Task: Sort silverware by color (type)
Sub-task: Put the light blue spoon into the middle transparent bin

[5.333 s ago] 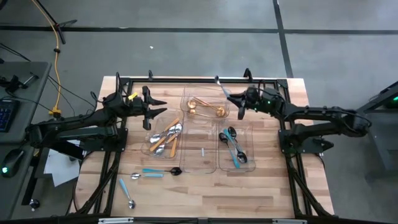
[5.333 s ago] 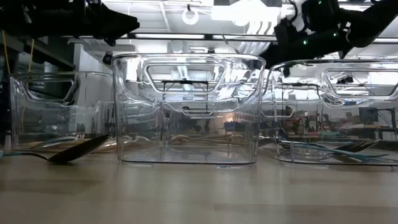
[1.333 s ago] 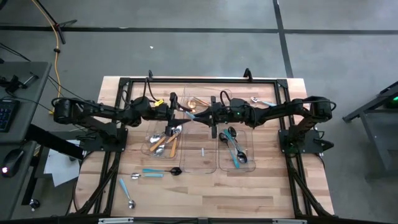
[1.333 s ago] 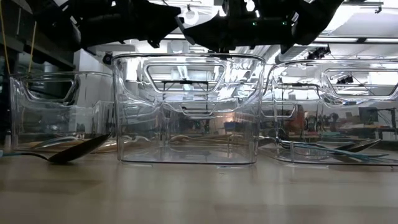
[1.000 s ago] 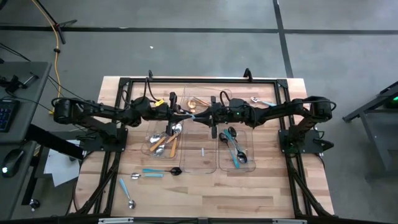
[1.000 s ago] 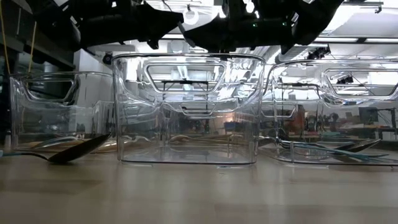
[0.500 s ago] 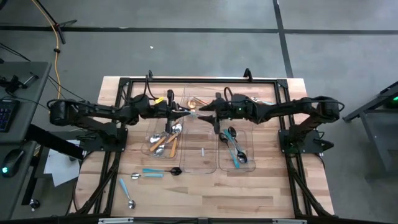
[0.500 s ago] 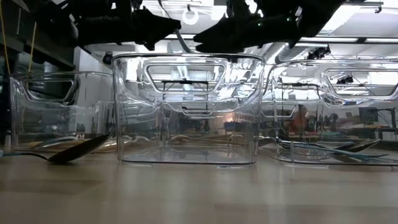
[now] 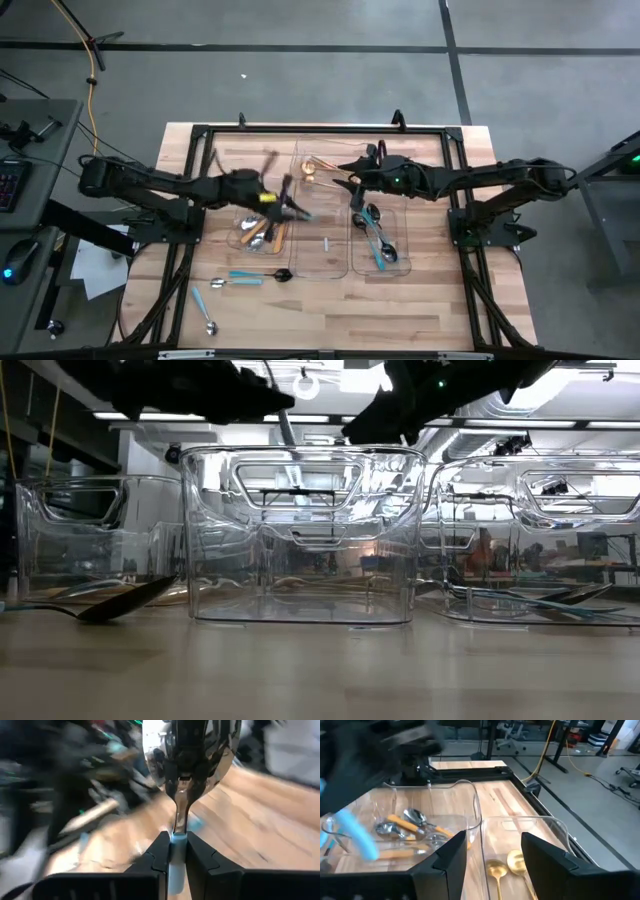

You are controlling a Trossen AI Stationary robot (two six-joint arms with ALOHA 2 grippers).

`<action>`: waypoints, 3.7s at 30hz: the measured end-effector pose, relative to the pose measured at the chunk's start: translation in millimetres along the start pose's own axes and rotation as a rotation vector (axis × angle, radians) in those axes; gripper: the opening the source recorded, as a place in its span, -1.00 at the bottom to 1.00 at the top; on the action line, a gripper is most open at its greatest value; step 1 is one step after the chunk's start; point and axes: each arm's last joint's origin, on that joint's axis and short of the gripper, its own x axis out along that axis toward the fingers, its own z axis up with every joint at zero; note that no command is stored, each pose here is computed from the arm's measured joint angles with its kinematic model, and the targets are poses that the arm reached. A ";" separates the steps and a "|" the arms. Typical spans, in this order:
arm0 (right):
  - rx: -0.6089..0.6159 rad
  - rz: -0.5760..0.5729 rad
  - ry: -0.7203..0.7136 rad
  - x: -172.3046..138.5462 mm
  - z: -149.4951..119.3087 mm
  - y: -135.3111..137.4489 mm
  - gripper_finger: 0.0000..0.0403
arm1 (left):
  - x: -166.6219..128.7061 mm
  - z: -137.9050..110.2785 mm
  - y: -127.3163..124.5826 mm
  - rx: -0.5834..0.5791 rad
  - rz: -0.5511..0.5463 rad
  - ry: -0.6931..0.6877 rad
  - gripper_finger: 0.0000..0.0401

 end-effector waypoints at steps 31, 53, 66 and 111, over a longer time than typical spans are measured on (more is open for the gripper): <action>0.013 -0.003 0.015 0.0 -1.5 -0.1 -0.14 | 85.6 -28.5 -31.5 0.321 -0.160 0.418 -0.87; 0.024 -0.003 0.017 0.1 -1.7 -0.1 -0.14 | 85.0 -29.2 -31.9 0.255 -0.152 0.431 -0.57; 0.022 -0.003 0.025 0.2 -2.5 0.0 -0.14 | 82.4 -25.2 -27.5 0.262 -0.034 0.483 -0.32; -0.008 -0.015 -0.033 0.6 3.0 -3.0 -0.14 | -94.5 -33.5 7.6 -0.190 0.306 -0.270 -0.35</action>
